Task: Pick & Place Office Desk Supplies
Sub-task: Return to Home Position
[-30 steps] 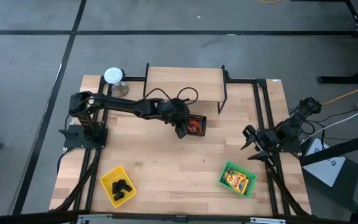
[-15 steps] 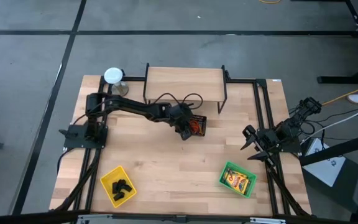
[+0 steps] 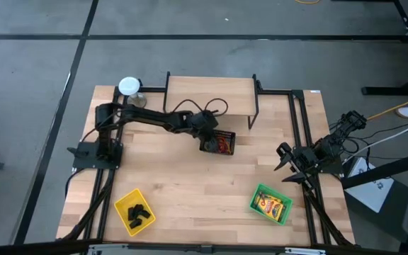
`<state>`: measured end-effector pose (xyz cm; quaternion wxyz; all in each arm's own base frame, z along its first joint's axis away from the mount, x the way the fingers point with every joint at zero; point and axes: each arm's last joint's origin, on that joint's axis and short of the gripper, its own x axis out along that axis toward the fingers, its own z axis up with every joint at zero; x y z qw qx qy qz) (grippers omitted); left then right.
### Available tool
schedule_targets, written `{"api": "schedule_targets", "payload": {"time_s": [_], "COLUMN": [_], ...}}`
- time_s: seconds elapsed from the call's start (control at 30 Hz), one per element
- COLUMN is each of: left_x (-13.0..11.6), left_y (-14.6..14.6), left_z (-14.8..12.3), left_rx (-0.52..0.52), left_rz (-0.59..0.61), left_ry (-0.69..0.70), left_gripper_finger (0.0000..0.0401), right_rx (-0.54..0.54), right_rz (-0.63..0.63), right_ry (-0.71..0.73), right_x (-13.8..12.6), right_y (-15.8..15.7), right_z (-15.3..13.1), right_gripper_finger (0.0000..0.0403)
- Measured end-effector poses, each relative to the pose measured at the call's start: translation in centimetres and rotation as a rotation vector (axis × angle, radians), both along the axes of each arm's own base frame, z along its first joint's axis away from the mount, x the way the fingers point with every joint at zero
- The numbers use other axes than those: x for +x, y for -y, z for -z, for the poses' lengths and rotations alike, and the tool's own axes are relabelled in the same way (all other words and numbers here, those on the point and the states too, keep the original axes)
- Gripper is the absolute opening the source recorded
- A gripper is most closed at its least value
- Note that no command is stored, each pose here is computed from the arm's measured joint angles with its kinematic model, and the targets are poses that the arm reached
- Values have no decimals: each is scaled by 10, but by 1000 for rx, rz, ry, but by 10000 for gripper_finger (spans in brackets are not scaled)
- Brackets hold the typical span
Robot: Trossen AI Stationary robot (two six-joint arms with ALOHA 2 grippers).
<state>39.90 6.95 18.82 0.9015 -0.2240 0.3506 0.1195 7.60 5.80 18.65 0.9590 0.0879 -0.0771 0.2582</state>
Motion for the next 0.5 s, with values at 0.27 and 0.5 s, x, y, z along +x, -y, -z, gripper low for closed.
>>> {"api": "schedule_targets", "payload": {"time_s": [0.27,0.5], "left_x": [-15,-53], "left_y": [-7,-3], "left_z": [-49,-131], "left_rx": [-45,37], "left_rz": [1,-1], "left_ry": [145,387], "left_gripper_finger": [185,178], "right_rx": [0,-1], "right_rz": [0,0], "right_ry": [0,0], "right_x": [0,0], "right_y": [0,0], "right_z": [0,0], "right_gripper_finger": [215,215]}}
